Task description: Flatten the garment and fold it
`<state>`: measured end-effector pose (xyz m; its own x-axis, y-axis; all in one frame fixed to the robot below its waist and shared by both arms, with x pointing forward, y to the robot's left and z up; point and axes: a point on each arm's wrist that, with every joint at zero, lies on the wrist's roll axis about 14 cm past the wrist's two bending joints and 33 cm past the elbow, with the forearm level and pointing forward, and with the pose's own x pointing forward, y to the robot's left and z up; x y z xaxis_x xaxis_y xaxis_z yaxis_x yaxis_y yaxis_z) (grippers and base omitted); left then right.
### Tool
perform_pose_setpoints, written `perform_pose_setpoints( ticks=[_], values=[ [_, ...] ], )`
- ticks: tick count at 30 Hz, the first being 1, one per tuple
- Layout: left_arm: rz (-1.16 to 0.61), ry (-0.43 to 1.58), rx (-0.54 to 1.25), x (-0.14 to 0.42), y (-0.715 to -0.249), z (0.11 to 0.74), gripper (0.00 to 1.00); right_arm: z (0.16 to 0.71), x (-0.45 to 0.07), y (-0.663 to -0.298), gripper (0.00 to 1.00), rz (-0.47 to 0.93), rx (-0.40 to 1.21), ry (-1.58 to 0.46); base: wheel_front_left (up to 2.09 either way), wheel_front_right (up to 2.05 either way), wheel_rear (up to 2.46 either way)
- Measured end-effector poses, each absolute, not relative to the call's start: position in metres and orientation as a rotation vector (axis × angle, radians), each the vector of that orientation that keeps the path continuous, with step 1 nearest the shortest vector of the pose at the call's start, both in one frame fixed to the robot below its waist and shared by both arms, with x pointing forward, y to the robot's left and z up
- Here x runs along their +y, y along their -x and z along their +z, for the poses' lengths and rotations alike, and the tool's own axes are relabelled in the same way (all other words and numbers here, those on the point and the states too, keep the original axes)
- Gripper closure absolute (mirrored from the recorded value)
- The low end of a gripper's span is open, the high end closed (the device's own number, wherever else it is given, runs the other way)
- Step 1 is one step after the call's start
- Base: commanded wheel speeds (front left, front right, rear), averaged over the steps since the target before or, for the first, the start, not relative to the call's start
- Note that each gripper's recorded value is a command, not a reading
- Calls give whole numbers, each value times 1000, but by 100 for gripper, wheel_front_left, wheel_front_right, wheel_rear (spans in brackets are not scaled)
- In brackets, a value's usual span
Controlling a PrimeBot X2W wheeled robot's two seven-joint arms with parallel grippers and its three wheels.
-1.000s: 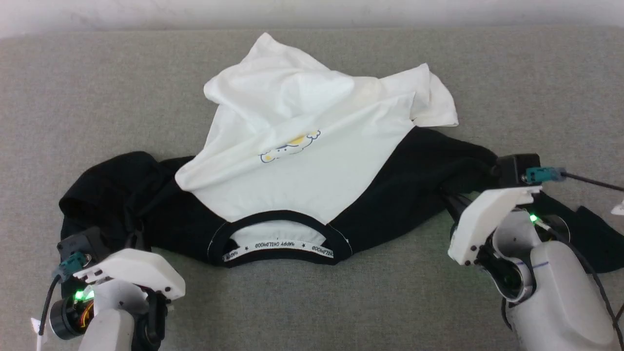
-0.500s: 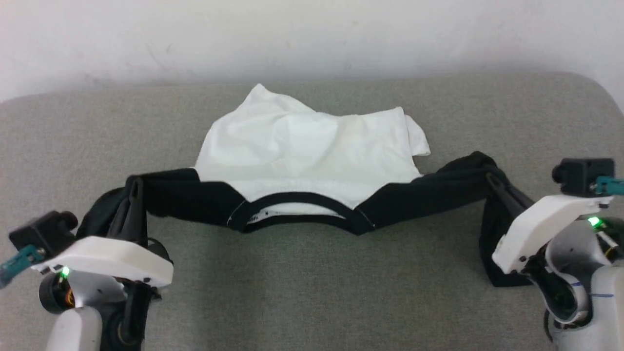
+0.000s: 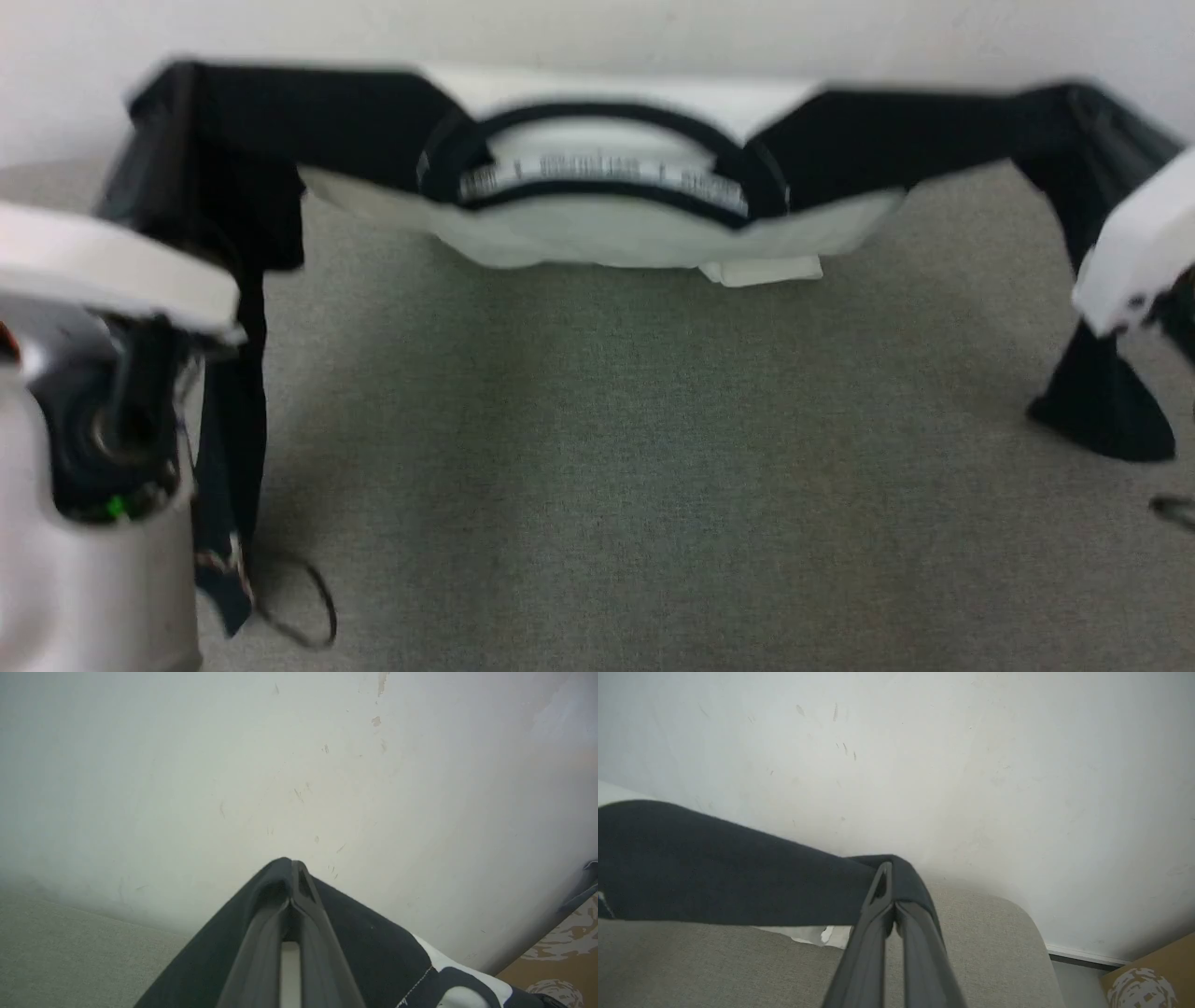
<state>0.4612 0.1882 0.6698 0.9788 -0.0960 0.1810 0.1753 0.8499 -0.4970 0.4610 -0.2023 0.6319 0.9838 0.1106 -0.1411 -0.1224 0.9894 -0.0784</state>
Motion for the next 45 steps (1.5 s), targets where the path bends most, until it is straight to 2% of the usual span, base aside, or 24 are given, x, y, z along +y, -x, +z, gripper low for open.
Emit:
perform_pose_setpoints(
  ticks=[7, 18, 28, 36, 41, 45],
  values=[
    [-94, 527, -238, 202, -528, 708, 100, 676, -193, -528, 100, 150, 72, 200, 0, 0, 0],
    [16, 510, -395, 221, -628, 734, 100, 710, -196, -631, 100, 83, -63, 440, 0, 0, 0],
    [50, 569, -621, 236, -669, 753, 100, 750, -198, -685, 100, 12, -270, 431, 0, 0, 0],
    [59, 505, -460, 231, -697, 685, 100, 675, -199, -709, 100, 45, -134, 408, 0, 0, 0],
    [96, 386, -254, 234, -692, 609, 100, 608, -195, -699, 100, 100, 9, 380, 0, 0, 0],
    [108, 281, -87, 237, -667, 550, 100, 562, -189, -677, 100, 152, 114, 339, 0, 0, 0]
  ],
)
